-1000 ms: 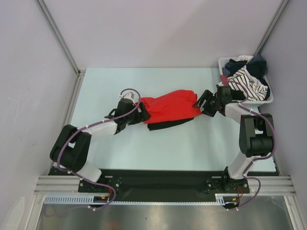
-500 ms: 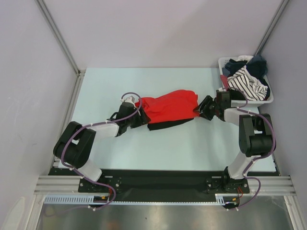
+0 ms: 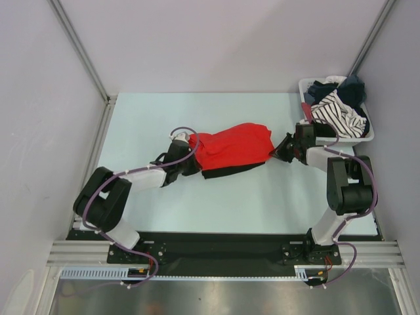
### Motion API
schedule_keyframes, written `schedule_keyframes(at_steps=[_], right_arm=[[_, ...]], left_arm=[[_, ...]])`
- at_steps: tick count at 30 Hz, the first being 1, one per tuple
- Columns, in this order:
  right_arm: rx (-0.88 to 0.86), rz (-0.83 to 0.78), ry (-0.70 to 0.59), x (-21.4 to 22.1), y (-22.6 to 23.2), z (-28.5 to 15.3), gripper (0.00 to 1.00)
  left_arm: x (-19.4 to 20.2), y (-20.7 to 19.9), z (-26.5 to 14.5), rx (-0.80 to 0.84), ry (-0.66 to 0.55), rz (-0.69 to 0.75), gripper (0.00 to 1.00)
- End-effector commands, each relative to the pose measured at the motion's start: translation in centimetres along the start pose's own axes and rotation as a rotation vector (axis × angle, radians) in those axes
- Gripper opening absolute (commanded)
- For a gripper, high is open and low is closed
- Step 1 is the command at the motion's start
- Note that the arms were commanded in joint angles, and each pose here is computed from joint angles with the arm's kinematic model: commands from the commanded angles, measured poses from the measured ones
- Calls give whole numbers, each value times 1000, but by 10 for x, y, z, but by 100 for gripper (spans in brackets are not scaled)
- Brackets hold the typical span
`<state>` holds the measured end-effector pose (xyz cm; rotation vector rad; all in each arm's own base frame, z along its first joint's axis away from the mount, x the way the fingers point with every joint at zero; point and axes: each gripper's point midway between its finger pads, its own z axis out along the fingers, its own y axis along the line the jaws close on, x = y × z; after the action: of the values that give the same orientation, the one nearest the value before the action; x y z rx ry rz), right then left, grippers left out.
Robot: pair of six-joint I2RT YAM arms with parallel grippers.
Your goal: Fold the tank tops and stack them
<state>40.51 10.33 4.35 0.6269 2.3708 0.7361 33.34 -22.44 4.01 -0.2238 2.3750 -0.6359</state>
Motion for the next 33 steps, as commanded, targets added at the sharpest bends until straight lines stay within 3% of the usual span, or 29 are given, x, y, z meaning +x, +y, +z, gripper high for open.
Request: schedule_keyframes(at_steps=[1,12,21,23,25,26,29,30,33], right_arm=[[71,-77,-88,-27,10,-23,0],[86,-118,-139,-39,26,-54,0],[141,-112,-143,-31,7,-62,0],[158,-106,-121,-26,-1,-56,12],[170,-92,-96,-20,-10,-50,21],[176,-89,-90,-18,-13,-48,38],[193,-85,-126,-22,-16,-52,59],[188,-92,-150,-26,-12,-56,61],[146,-110,-181,-38,5,-64,61]], left_arm=[[-30,-14,-23,-16,-94,44,0],[-27,-28,-58,-5,-101,57,0],[19,-45,-67,49,-16,70,1],[31,-37,-65,23,7,73,3],[42,-27,-63,-4,29,61,11],[44,-23,-64,-18,25,59,18],[47,-15,-72,-36,5,48,53],[43,-10,-75,-60,-21,44,65],[27,-7,-91,-94,-75,63,72]])
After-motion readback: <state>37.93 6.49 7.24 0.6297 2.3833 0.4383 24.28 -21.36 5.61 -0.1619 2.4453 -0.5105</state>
